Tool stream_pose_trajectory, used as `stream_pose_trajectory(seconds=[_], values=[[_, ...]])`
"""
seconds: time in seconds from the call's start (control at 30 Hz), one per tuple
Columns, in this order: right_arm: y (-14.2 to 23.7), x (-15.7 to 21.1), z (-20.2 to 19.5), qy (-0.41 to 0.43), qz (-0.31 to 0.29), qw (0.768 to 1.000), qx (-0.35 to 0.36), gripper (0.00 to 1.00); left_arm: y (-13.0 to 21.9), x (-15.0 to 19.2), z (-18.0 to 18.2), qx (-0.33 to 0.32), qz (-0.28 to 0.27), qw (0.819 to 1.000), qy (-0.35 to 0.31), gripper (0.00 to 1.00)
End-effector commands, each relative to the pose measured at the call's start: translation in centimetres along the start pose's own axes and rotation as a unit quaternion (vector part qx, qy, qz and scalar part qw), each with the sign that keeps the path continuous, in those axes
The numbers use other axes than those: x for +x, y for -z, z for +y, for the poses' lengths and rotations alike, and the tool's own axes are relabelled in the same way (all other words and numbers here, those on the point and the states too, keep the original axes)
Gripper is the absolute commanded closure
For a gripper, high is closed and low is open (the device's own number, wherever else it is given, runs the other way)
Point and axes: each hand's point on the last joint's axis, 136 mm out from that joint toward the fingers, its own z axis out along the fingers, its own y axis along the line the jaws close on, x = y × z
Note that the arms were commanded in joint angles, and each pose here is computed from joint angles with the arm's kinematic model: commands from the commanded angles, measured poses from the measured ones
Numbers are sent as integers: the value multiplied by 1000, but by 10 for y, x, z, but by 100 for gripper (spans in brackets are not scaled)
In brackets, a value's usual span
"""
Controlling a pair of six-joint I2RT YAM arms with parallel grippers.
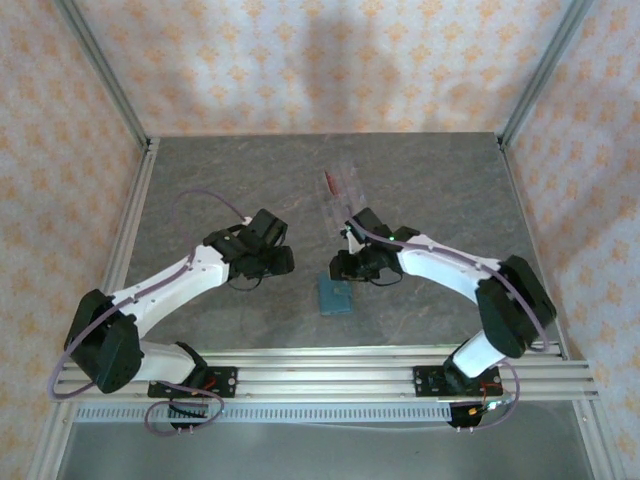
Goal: Put the credit cards into the card holder
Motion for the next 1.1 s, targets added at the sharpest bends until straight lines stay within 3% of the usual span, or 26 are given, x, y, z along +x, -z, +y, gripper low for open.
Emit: stream_pose_trajectory(seconds=[0.0, 0.03, 0.07, 0.1, 0.13, 0.17, 0.2, 0.3, 0.4, 0.5, 0.57, 0.67, 0.87, 1.0, 1.07], values=[[39, -46, -21, 6, -125, 990, 62, 50, 35, -39, 31, -76, -105, 992, 6, 32], [49, -54, -27, 5, -151, 985, 79, 43, 41, -48, 35, -89, -129, 988, 6, 23], [57, -60, -31, 7, -170, 981, 88, 40, 45, -54, 36, -93, -145, 985, 3, 4], [66, -67, -33, 11, -189, 977, 96, 30, 50, -61, 39, -103, -165, 981, 2, 0], [75, -73, -37, 15, -207, 972, 107, 27, 56, -68, 44, -117, -185, 976, 6, 0], [82, -78, -41, 16, -220, 968, 121, 10, 63, -75, 48, -130, -205, 970, 6, 1], [91, -84, -47, 17, -237, 961, 142, 1, 74, -84, 55, -152, -233, 961, 13, 0], [118, -99, -69, 11, -286, 934, 213, 1, 108, -104, 77, -195, -331, 923, 39, 0], [145, -108, -94, -8, -340, 900, 271, 1, 124, -112, 88, -189, -407, 891, 66, 1], [173, -113, -129, -60, -398, 856, 325, 1, 115, -111, 94, -227, -418, 880, 1, 0], [184, -114, -151, -80, -430, 826, 355, 1, 123, -113, 113, -276, -431, 859, 23, 0], [182, -111, -174, -51, -468, 803, 366, 0, 127, -108, 146, -321, -471, 818, 78, 0], [198, -89, -201, -43, -590, 724, 355, 0, 91, -97, 205, -340, -444, 822, 109, 0], [193, -84, -215, -27, -577, 716, 393, 0, 74, -108, 209, -370, -423, 825, 46, 1], [186, -83, -222, -22, -558, 726, 401, 0, 60, -110, 214, -372, -408, 833, 36, 0]])
